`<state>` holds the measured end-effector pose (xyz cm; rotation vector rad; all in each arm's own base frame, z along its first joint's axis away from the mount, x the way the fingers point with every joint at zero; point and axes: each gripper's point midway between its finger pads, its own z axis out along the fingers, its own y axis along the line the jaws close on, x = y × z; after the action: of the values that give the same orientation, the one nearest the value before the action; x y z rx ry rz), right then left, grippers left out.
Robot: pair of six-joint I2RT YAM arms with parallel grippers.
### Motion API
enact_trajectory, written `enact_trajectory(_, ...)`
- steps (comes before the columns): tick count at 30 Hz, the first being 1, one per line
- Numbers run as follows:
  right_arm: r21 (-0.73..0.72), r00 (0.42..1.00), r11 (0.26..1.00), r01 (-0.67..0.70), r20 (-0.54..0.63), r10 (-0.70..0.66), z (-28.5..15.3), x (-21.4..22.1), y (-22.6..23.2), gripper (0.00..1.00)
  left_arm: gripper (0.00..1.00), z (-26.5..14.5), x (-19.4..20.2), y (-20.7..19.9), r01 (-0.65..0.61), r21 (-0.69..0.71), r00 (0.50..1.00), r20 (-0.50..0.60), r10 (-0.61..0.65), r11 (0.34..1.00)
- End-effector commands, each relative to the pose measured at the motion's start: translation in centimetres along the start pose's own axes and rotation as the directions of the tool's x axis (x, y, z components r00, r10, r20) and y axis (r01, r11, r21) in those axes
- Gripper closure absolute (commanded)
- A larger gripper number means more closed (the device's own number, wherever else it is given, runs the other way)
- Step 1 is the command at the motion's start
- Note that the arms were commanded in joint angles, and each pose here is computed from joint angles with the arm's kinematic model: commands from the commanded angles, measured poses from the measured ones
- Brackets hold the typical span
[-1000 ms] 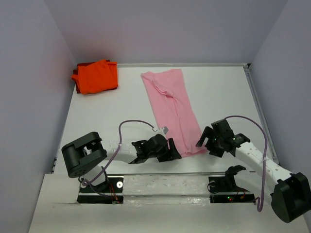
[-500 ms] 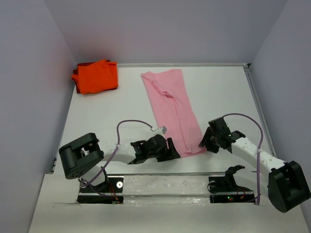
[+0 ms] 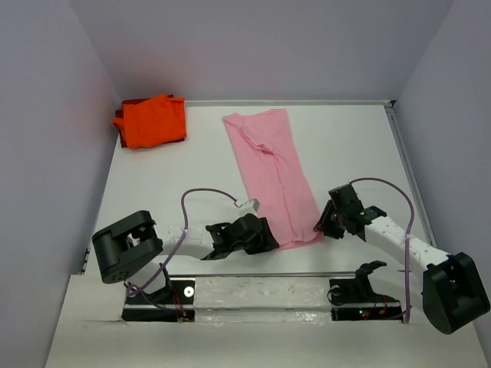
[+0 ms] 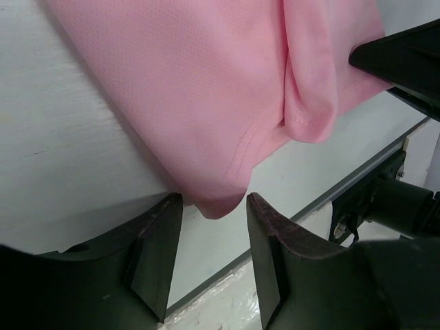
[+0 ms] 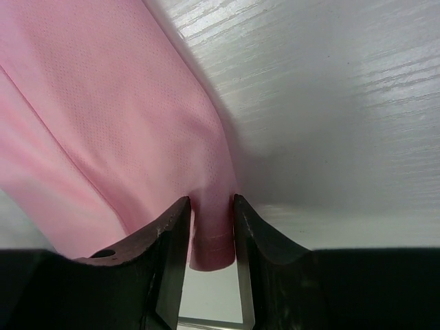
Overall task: Fold and stack the t-shirts
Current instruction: Grab the bottom of the folded rectangular tshirt with both arms
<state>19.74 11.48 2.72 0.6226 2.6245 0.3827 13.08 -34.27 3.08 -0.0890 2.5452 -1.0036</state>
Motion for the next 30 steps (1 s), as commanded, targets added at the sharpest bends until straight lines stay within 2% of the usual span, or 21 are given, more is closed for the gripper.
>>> enact_trajectory(1, -0.06, 0.999, 0.998, 0.02, 0.036, -0.018, -0.4, -0.9, 1.5, 0.65, 0.47, 0.6, -0.3, 1.6, -0.023, -0.063, 0.999, 0.033, 0.025, 0.998)
enact_trajectory(5, -0.067, 0.999, 0.997, 0.024, 0.034, -0.022, -0.4, -0.8, 1.6, 0.7, 0.63, 1.0, 0.0, 1.5, -0.023, -0.059, 0.999, 0.023, 0.025, 0.998)
enact_trajectory(6, -0.068, 0.999, 0.997, 0.026, 0.032, -0.024, -0.4, -0.8, 1.6, 0.73, 0.8, 1.2, 0.0, 1.5, -0.025, -0.06, 0.999, 0.022, 0.026, 0.998)
enact_trajectory(8, -0.068, 0.999, 0.997, 0.026, 0.029, -0.024, -0.3, -0.7, 1.6, 0.84, 0.99, 1.4, 0.2, 1.7, -0.028, -0.067, 0.999, 0.014, 0.029, 0.997)
enact_trajectory(9, -0.068, 0.999, 0.997, 0.028, 0.029, -0.026, -0.3, -0.7, 1.6, 0.96, 1.0, 1.5, 0.3, 1.6, -0.028, -0.064, 1.0, 0.007, 0.028, 0.998)
enact_trajectory(10, -0.066, 0.999, 0.997, 0.029, 0.027, -0.027, -0.2, -0.7, 1.6, 1.0, 1.0, 1.5, 0.3, 1.6, -0.028, -0.064, 1.0, 0.003, 0.028, 0.998)
enact_trajectory(16, -0.145, 0.999, 0.988, 0.047, -0.016, -0.05, -1.0, 0.5, 2.6, 1.0, 1.0, 1.3, 0.8, 1.1, -0.041, -0.034, 0.999, -0.024, 0.04, 0.999)
enact_trajectory(26, -0.206, 0.995, 0.976, 0.066, -0.054, -0.079, -3.0, 3.0, 2.6, 1.0, 1.0, -2.6, 0.2, 1.1, -0.057, -0.028, 0.998, -0.014, 0.057, 0.998)
enact_trajectory(30, -0.237, 0.993, 0.97, 0.055, -0.087, -0.078, -3.8, 4.4, 2.6, 1.0, 1.0, -4.7, -0.1, 1.2, -0.028, -0.004, 1.0, 0.01, 0.028, 1.0)
